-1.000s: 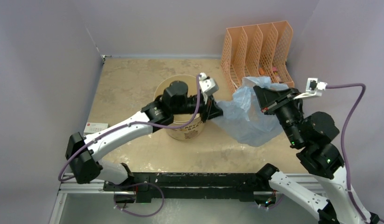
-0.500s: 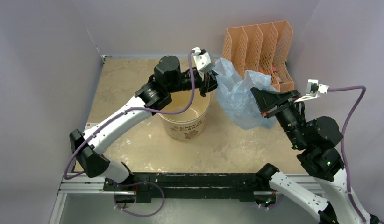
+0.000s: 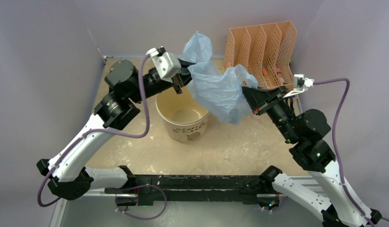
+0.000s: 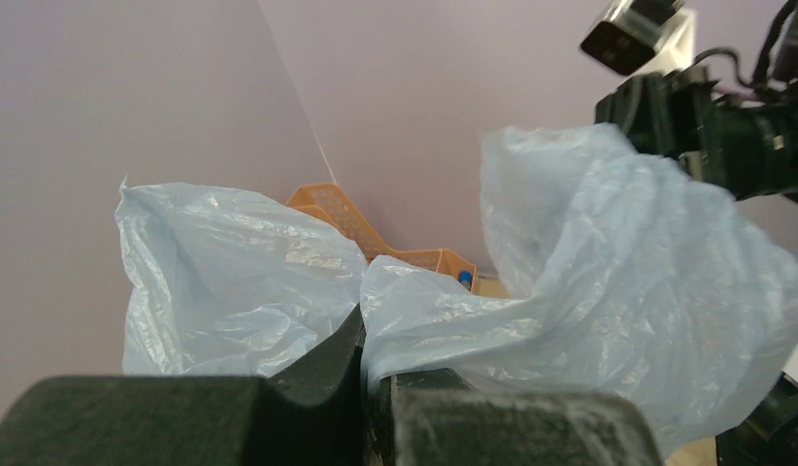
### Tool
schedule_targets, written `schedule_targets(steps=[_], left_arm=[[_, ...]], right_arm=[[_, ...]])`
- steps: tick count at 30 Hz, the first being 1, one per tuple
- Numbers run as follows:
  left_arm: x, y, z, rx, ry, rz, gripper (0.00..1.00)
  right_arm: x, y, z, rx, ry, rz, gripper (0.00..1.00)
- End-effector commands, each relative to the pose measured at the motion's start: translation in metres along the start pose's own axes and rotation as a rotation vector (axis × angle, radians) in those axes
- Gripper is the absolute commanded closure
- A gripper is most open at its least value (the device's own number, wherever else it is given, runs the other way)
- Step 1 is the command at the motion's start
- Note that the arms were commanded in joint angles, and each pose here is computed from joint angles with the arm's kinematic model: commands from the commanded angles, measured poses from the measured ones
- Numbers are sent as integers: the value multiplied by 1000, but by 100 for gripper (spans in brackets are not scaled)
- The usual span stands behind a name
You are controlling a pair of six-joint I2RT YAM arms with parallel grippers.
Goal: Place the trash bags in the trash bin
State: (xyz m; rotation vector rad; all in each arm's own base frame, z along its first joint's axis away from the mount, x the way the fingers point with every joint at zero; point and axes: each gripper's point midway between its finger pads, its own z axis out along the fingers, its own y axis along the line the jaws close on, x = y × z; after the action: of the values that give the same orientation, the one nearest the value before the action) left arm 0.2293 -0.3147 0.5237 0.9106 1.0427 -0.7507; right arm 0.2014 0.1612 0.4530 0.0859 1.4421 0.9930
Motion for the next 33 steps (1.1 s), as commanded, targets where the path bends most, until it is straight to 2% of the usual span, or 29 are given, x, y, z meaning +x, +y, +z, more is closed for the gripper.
schedule_targets(steps=[1,6,13,18,21,27,33], left_arm=[[-11,6,-13,-37,6,20,100],[16,6,-31,-94,112,-55,100],[64,11,-57,-222,263,-148,100],[94,17,-58,-272,371,-183,100],[106,23,-58,-255,399,-214,100],[125,44,-70,-114,397,-449,100],[150,37,-86,-50,443,-633,100]], right_arm=[[-2,21,15,-101,-3,25,100],[12,19,21,-94,47,36,100],[1,-1,21,26,-1,24,100],[0,-10,25,82,4,12,100],[0,-8,29,77,9,4,100],[-1,-2,36,61,25,-18,100],[-4,-2,43,74,31,-42,100]])
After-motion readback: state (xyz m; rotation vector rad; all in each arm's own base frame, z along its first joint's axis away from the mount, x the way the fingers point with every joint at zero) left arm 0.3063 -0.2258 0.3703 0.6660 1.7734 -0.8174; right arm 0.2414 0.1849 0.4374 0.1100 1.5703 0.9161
